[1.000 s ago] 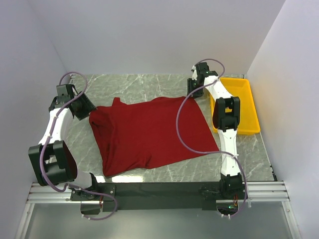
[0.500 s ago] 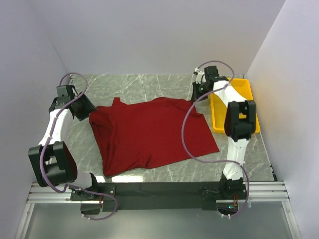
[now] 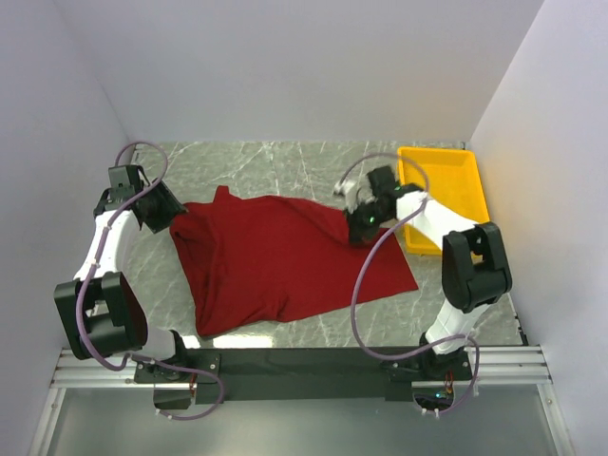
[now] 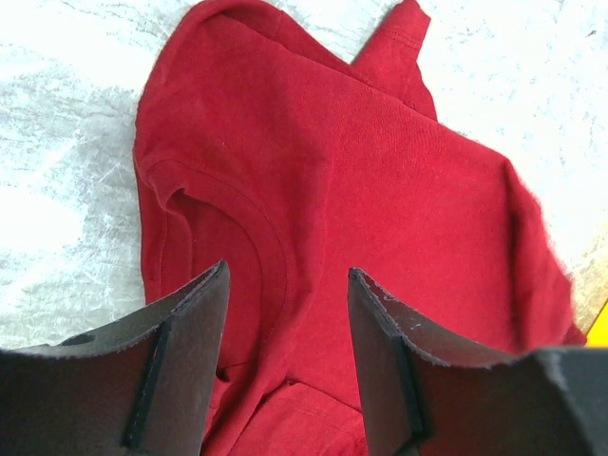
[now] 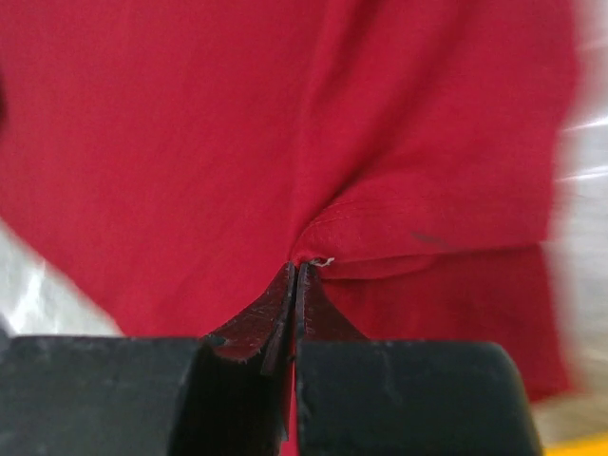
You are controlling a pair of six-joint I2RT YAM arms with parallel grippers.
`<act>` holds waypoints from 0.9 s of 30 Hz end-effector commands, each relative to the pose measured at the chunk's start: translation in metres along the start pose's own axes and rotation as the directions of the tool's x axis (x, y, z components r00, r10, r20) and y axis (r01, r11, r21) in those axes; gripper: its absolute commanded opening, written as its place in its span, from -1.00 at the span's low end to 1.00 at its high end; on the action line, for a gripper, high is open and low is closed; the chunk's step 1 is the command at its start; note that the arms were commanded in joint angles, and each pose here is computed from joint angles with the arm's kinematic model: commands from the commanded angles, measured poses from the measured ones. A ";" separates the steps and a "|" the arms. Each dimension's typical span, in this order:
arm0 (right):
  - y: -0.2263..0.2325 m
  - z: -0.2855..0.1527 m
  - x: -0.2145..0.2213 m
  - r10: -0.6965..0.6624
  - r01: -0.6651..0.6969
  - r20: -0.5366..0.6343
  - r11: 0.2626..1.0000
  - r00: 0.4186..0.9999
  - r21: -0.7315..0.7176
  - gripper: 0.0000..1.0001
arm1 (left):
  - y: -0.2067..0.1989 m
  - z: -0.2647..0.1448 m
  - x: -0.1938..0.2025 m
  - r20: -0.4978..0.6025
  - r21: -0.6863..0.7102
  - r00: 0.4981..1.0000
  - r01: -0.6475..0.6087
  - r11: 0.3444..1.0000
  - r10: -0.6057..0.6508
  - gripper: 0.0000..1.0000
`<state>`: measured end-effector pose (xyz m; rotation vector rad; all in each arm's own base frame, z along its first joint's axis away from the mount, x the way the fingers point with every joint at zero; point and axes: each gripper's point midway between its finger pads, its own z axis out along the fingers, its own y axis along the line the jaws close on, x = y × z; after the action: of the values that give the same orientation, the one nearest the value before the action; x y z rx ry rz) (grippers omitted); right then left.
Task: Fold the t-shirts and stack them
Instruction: Flatten the tshirt out
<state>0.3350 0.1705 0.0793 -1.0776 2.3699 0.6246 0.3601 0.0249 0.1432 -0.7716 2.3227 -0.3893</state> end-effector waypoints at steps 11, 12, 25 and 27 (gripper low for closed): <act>0.009 -0.050 -0.005 -0.060 0.061 0.068 0.998 0.996 -0.019 -0.08 | -0.010 -0.013 -0.009 0.052 0.054 0.999 -0.020 0.998 0.017 0.16; 0.004 -0.053 -0.011 -0.031 0.033 0.082 0.999 0.996 -0.023 -0.05 | -0.010 -0.013 -0.009 0.054 0.053 0.998 -0.020 0.998 0.017 0.16; -0.043 0.008 -0.007 0.508 -0.508 -0.037 0.861 0.861 0.020 0.02 | -0.010 -0.016 -0.012 0.072 0.060 0.997 -0.013 0.998 0.009 0.17; -0.044 0.011 -0.001 0.536 -0.535 -0.045 0.844 0.843 0.034 0.02 | -0.010 -0.016 -0.010 0.070 0.060 0.998 -0.014 0.998 0.010 0.17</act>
<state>0.3662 0.1492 0.0480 -0.5342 2.7198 0.7697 0.3582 0.0248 0.1496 -0.7603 2.2951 -0.4047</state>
